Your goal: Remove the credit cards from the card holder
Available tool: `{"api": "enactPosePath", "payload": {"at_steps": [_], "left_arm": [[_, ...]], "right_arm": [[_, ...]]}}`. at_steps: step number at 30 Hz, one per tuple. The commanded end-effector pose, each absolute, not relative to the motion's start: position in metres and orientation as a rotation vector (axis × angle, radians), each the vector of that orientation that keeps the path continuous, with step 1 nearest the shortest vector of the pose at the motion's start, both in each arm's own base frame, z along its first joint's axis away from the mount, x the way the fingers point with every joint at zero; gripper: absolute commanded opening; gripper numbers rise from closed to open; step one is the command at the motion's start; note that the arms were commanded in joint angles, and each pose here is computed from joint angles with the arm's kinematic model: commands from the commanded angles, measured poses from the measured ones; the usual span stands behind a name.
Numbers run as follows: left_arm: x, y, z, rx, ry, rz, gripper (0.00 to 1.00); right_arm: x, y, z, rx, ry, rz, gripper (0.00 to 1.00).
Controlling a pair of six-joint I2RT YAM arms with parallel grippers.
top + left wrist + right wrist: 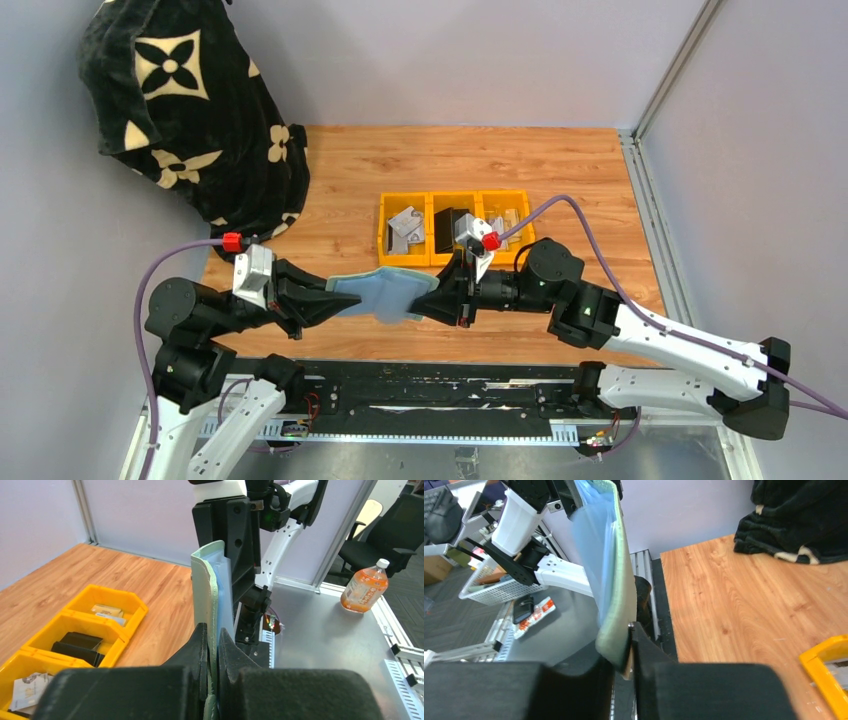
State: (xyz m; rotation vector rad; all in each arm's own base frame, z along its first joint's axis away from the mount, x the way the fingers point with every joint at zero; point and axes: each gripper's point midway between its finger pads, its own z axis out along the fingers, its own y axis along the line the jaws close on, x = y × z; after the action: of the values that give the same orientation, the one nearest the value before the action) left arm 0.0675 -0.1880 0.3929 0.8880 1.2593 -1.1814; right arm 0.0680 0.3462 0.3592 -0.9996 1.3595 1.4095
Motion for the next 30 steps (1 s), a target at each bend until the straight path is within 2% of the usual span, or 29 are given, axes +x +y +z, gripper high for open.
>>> {"api": "enactPosePath", "payload": {"at_steps": [1,2,3,8,10,12,16,20,28,30], "left_arm": [[0.063,-0.187,0.402,0.9,1.227,-1.181,0.0],[0.064,-0.187,0.401,0.898,1.231,-1.177,0.0],[0.067,-0.186,0.398,0.889,1.242,-1.164,0.05],[0.095,-0.174,0.38,0.838,1.318,-0.958,0.75],[0.1,-0.172,0.379,0.831,1.323,-0.928,0.91],[0.099,-0.174,0.38,0.84,1.327,-0.937,0.99],[0.098,-0.173,0.374,0.873,1.311,-0.917,1.0],[0.101,-0.171,0.362,0.886,1.333,-0.885,0.98],[0.104,-0.174,0.345,0.912,1.394,-0.899,0.81],[0.108,-0.174,0.332,0.922,1.441,-0.899,0.73]], "right_arm": [[0.066,0.348,0.387,-0.964,1.283,1.417,0.07],[0.065,0.348,0.388,-0.962,1.289,1.418,0.0],[0.064,0.349,0.387,-0.965,1.302,1.415,0.0],[0.069,0.357,0.366,-1.031,1.485,1.258,0.0],[0.077,0.361,0.35,-1.057,1.607,1.108,0.0],[0.089,0.361,0.335,-1.064,1.73,0.94,0.0],[0.105,0.36,0.315,-1.089,1.868,0.638,0.0],[0.096,0.371,0.31,-1.2,1.816,0.519,0.0],[0.077,0.383,0.322,-1.251,1.708,0.561,0.0],[0.072,0.385,0.325,-1.273,1.687,0.567,0.0]]}}
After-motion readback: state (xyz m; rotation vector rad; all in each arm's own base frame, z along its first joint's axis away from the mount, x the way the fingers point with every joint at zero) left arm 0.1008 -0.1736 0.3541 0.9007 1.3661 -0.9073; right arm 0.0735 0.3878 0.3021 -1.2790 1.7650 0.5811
